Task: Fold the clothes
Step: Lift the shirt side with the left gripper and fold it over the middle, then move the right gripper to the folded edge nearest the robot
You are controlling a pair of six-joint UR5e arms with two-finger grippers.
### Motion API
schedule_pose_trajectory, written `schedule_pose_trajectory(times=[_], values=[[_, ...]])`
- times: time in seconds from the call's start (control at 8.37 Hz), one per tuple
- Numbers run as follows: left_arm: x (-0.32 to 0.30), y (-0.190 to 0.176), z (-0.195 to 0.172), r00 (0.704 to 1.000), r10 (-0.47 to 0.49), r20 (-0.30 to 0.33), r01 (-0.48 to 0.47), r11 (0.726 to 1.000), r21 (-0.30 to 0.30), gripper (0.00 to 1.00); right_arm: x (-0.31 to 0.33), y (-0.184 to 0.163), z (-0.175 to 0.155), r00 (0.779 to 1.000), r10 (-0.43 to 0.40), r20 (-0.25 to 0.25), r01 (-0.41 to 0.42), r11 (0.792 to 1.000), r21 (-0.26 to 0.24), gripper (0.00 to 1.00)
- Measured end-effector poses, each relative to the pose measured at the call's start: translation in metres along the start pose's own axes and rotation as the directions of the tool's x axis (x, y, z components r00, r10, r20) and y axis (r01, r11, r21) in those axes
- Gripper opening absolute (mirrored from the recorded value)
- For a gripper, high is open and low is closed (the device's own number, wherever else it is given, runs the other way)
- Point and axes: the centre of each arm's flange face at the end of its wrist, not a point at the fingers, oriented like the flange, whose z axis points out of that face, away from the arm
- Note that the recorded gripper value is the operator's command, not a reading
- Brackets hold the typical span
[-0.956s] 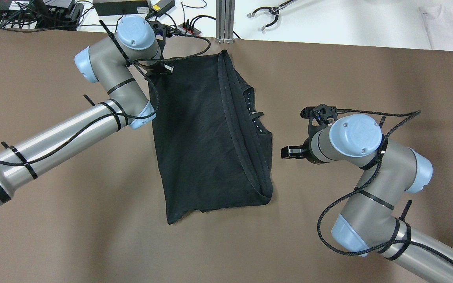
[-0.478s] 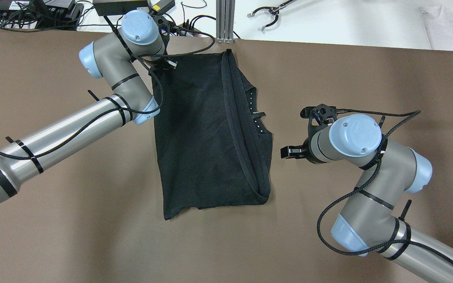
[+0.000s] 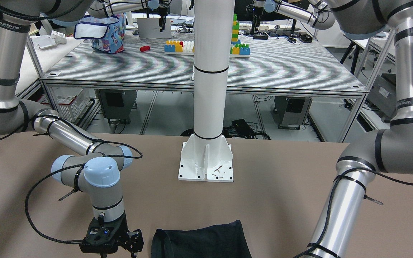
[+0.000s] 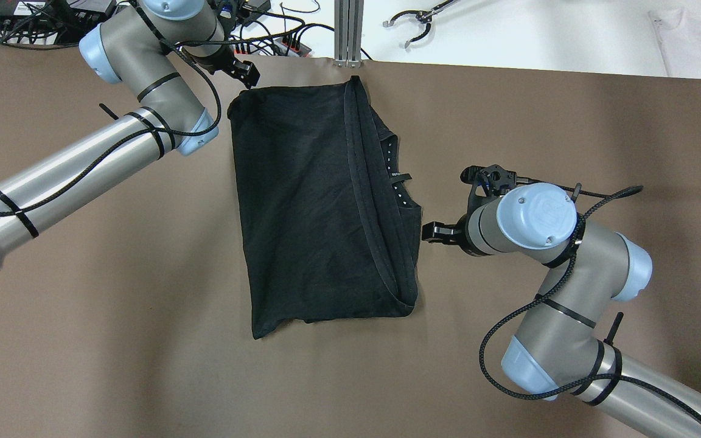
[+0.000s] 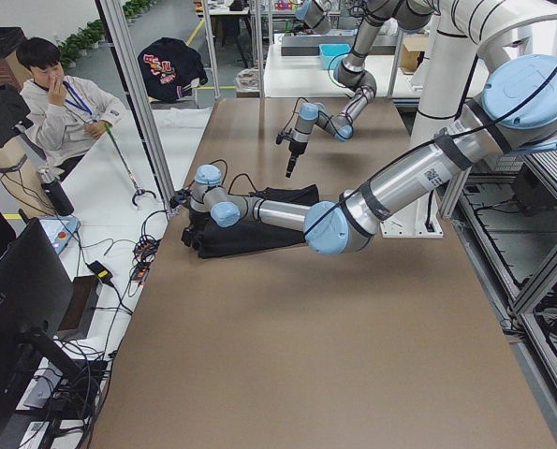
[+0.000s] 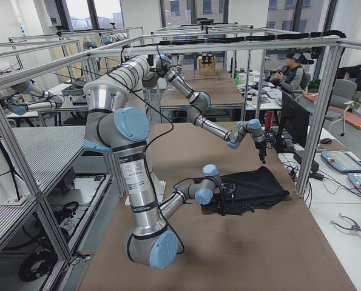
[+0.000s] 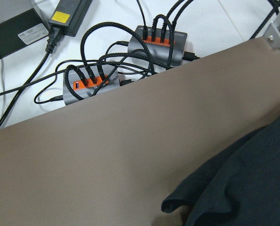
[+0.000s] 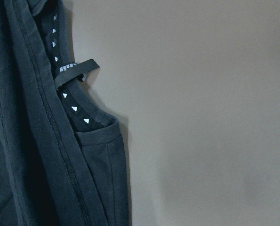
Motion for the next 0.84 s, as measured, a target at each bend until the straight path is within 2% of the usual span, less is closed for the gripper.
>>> schedule_pose_trajectory(times=[0.12,0.24,0.48,0.72,0.84], values=[[-0.005,0.006,-0.001,1.0,0.002,-0.003,-0.002,1.0,0.003,1.0,-0.003,0.009,0.016,0.995,0.09,0.033,-0.091,0.996,0.005,0.89],[-0.008,0.01,-0.002,1.0,0.002,-0.007,-0.002,1.0,0.007,1.0,-0.008,0.025,0.032,0.987,0.147,0.06,-0.149,0.989,0.024,0.85],[-0.011,0.015,-0.002,1.0,-0.001,-0.008,0.001,1.0,0.009,1.0,-0.018,0.053,0.048,0.977,0.191,0.092,-0.199,0.976,0.086,0.66],[-0.012,0.016,-0.002,1.0,-0.002,-0.008,0.002,1.0,0.011,1.0,-0.023,0.067,0.051,0.972,0.213,0.104,-0.223,0.97,0.094,0.63],[-0.011,0.016,-0.004,1.0,-0.002,-0.009,0.002,1.0,0.014,1.0,-0.025,0.076,0.053,0.972,0.212,0.103,-0.221,0.971,0.087,0.52]])
